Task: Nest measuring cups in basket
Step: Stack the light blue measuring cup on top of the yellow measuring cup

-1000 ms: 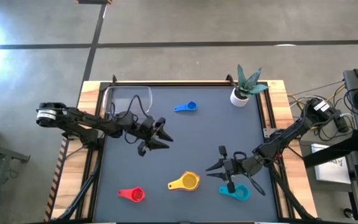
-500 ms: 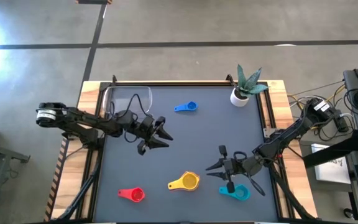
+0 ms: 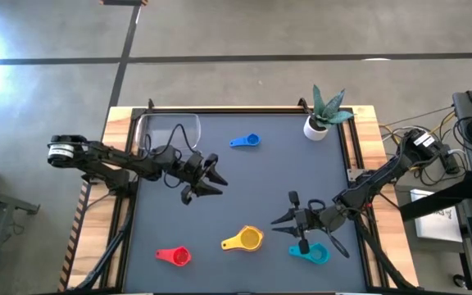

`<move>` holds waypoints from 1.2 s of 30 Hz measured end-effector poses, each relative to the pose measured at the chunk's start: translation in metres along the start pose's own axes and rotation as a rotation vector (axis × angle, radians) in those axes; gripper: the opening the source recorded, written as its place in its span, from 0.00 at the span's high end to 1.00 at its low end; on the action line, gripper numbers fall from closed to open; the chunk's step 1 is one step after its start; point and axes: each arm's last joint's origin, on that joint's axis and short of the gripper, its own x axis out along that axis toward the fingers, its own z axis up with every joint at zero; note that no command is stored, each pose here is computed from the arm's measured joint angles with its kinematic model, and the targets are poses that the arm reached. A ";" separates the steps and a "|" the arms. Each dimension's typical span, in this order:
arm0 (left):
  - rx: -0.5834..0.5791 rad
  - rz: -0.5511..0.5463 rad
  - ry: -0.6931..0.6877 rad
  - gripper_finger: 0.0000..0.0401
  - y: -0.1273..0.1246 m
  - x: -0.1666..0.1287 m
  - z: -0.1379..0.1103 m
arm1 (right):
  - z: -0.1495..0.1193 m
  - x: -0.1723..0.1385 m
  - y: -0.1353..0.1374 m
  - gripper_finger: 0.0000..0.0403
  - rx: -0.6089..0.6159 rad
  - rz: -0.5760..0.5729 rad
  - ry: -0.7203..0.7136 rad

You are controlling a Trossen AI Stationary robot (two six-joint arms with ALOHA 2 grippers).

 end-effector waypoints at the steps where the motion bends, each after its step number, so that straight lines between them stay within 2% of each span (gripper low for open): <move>1: 0.000 0.000 0.000 0.63 0.000 0.000 0.000 | 0.000 0.000 0.000 0.83 0.000 0.000 0.000; 15: -0.004 0.008 -0.003 0.63 0.002 -0.001 0.001 | 0.000 0.000 0.000 0.83 -0.001 0.000 0.000; 21: -0.039 -0.041 -0.005 0.63 0.012 -0.015 0.016 | 0.000 0.000 0.000 0.83 0.000 0.000 0.000; 30: -0.028 -0.083 -0.037 0.63 0.015 -0.043 0.048 | 0.000 0.000 0.000 0.83 0.000 0.000 0.000; 36: 0.003 -0.072 -0.018 0.63 0.008 -0.049 0.048 | 0.000 0.000 0.000 0.83 0.006 0.000 0.000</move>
